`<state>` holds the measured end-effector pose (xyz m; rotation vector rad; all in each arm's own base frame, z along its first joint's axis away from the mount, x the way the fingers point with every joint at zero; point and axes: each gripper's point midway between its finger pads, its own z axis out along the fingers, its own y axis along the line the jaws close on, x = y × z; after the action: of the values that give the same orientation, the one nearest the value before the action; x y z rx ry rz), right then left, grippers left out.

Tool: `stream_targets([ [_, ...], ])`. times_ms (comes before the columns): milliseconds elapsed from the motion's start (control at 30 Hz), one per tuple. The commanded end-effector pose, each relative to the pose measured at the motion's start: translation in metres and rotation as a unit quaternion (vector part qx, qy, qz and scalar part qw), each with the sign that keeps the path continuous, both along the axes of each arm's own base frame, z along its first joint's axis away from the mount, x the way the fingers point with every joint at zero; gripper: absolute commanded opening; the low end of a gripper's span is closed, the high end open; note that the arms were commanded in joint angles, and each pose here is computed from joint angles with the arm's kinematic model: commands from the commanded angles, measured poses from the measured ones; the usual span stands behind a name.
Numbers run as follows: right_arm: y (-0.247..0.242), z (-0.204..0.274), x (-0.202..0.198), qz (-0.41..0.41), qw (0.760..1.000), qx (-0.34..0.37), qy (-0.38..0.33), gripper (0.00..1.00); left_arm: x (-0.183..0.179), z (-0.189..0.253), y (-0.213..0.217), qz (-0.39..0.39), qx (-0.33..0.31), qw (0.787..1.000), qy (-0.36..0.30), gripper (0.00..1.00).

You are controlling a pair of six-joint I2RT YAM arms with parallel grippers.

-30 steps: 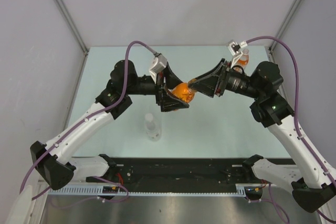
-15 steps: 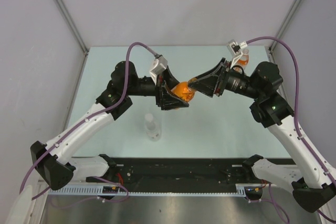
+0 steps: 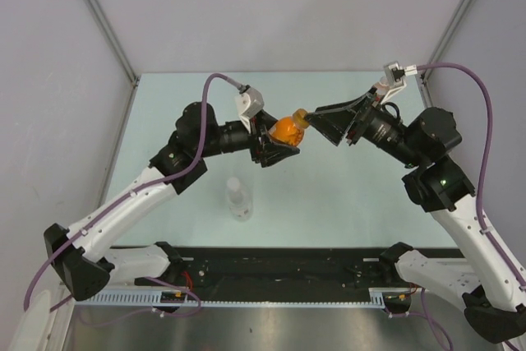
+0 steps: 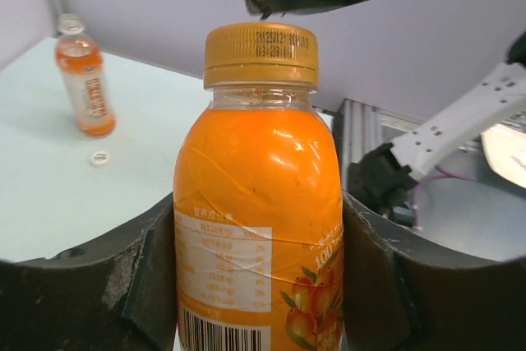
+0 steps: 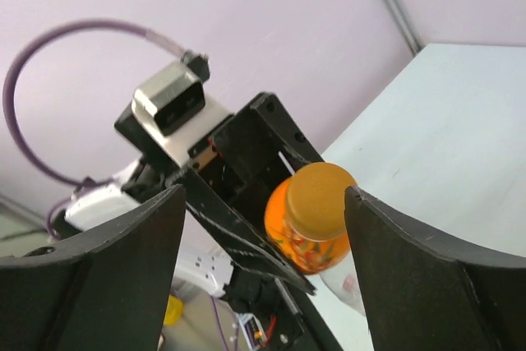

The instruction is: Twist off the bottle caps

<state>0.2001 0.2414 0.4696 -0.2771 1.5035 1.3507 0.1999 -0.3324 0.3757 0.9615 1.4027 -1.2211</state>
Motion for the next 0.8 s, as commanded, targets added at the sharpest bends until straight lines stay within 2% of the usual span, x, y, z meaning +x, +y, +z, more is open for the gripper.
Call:
stream_targets([
  [0, -0.012, 0.019, 0.014, -0.072, 0.996, 0.039, 0.025, 0.81, 0.020, 0.006, 0.004, 0.102, 0.004, 0.993, -0.060, 0.00],
  [300, -0.010, -0.003, 0.032, -0.137, 0.987, 0.029, 0.074, 0.79, 0.038, 0.001, 0.004, 0.234, 0.022, 0.966, -0.110, 0.00],
  [533, -0.017, -0.023, 0.042, -0.182, 0.977, 0.012, 0.112, 0.77, 0.041, 0.002, 0.012, 0.283, 0.012, 0.950, -0.131, 0.00],
  [767, -0.006, -0.034, 0.046, -0.171, 0.976, 0.008, 0.136, 0.74, 0.041, 0.007, 0.015, 0.308, 0.001, 0.940, -0.147, 0.00],
])
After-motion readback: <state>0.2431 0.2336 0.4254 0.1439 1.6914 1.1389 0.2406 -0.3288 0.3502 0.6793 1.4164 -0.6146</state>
